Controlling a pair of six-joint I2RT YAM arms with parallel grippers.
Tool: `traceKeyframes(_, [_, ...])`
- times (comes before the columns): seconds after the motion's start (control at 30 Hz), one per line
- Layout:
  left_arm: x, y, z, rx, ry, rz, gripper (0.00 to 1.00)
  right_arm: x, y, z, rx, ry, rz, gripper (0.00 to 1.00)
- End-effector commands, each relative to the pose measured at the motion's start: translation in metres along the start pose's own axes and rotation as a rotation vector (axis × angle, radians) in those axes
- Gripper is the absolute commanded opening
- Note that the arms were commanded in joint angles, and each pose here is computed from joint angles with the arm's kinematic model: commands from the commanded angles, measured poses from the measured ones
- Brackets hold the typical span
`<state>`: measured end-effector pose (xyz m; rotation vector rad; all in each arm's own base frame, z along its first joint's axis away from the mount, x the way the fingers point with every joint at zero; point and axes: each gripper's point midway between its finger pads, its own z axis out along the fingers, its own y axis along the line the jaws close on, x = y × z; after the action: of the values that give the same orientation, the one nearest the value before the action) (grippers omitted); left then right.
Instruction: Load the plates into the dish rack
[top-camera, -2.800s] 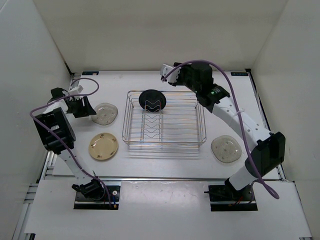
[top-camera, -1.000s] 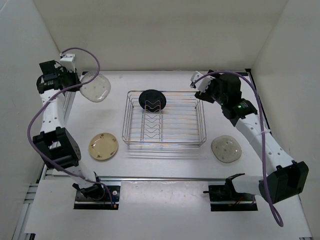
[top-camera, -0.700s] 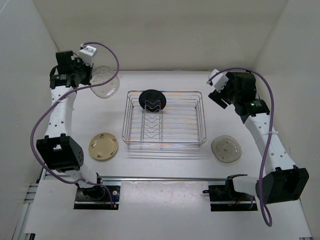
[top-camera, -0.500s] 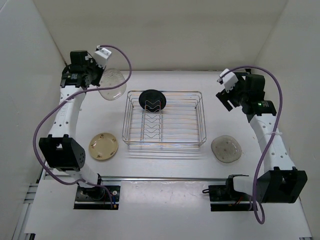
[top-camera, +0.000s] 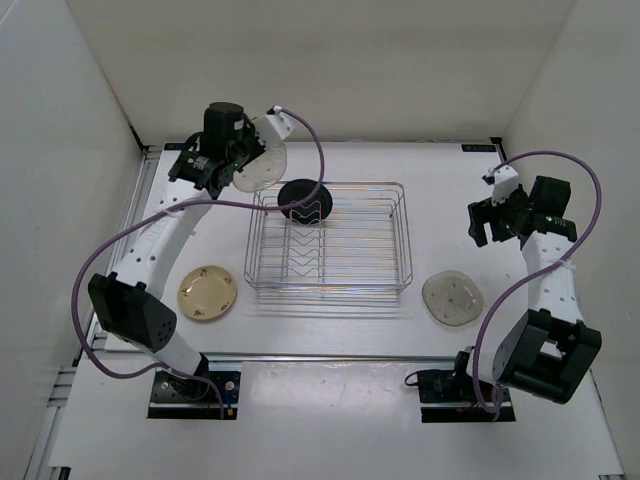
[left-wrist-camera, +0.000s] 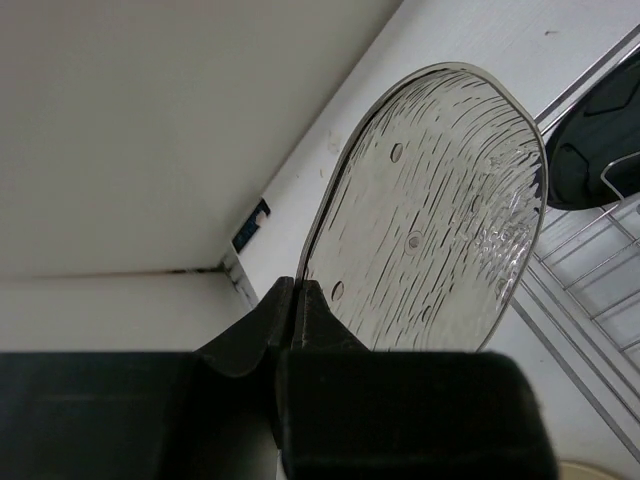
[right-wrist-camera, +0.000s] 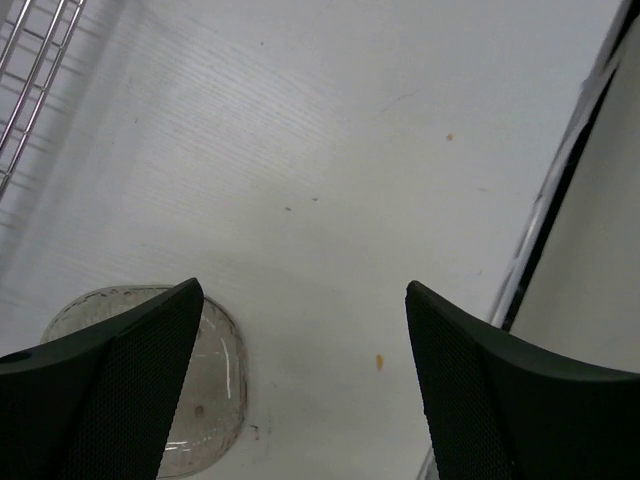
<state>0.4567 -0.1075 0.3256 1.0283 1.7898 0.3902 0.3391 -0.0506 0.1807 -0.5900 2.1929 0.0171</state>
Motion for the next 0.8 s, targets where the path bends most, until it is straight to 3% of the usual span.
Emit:
traceKeyframes(0.0, [-0.041, 0.025, -0.039, -0.139, -0.093, 0.141, 0.1, 0.009, 0.013, 0.006, -0.109, -0.022, 0.105, 0.86])
traceKeyframes(0.2, [-0.065, 0.012, -0.044, -0.18, -0.12, 0.335, 0.1, 0.021, 0.012, 0.012, -0.137, -0.009, 0.171, 0.87])
traceKeyframes(0.4, [-0.072, -0.035, -0.038, -0.134, -0.153, 0.531, 0.1, 0.022, 0.008, 0.015, -0.167, -0.024, 0.226, 0.89])
traceKeyframes(0.77, [-0.084, -0.086, -0.03, -0.072, -0.215, 0.684, 0.1, 0.031, 0.002, 0.02, -0.187, -0.048, 0.281, 0.91])
